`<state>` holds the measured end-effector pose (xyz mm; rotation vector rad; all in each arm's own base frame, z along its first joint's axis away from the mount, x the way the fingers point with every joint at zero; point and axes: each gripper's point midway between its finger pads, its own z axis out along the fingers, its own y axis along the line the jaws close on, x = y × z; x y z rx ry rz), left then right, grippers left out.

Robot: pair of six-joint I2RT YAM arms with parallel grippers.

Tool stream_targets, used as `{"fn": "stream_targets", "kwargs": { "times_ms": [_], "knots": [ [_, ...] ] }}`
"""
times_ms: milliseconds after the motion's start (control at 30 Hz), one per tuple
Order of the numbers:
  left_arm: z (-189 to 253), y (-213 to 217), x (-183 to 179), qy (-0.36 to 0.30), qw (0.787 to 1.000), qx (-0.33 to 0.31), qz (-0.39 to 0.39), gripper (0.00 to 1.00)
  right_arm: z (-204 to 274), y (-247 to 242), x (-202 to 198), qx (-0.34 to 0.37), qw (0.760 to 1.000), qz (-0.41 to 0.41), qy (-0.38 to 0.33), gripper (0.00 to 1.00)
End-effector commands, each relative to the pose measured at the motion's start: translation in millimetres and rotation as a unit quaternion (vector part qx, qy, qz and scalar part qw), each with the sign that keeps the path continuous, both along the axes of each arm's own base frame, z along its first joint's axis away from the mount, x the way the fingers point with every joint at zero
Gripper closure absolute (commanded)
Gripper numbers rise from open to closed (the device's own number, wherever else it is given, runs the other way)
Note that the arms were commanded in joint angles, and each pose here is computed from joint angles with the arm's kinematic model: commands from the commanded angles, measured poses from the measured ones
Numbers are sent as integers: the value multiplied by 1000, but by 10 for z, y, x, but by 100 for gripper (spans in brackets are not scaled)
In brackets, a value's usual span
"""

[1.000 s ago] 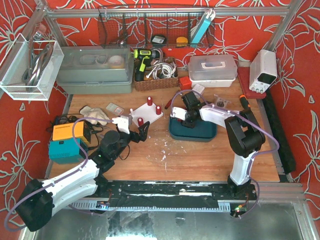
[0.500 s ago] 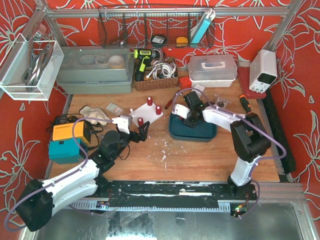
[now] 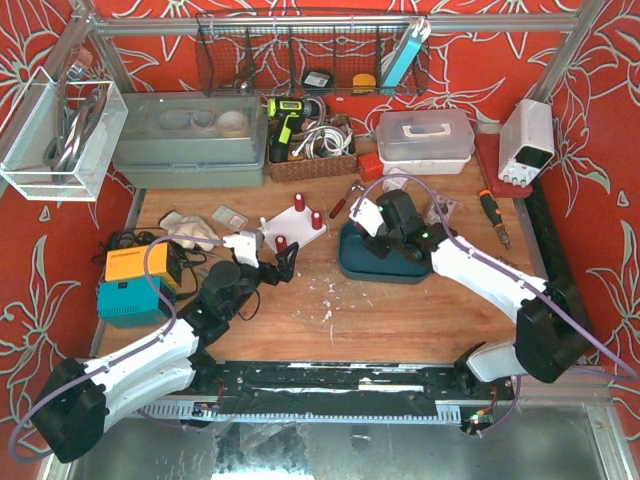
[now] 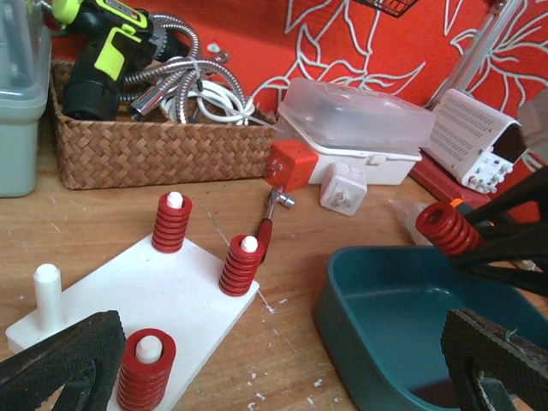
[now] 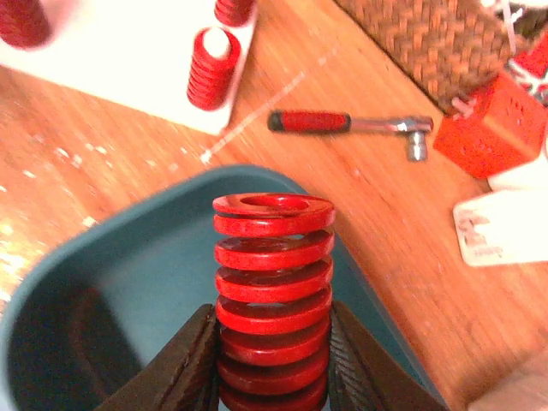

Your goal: Install the large spring

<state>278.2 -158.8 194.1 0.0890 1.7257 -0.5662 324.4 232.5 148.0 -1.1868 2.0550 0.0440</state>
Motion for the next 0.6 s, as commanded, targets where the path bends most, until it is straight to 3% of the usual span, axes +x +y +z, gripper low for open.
{"fn": "stream_targets", "kwargs": {
  "times_ms": [0, 167, 300, 567],
  "knots": [
    [74, 52, 10, -5, 1000, -24, 18, 0, 256, 266, -151, 81, 996, 4, -25, 90],
    [47, 40, 66, 30, 999, -23, 29, 0, 321, 462, -447, 133, 990, 29, -37, 91],
    [84, -154, -18, 52, 997, -43, -28, 0, 414, 650, -744, 189, 977, 75, -56, 92],
    [199, -522, -298, 97, 975, -130, -150, 21, 330, 753, -1021, 216, 964, 119, -97, 92]
  ]
}}
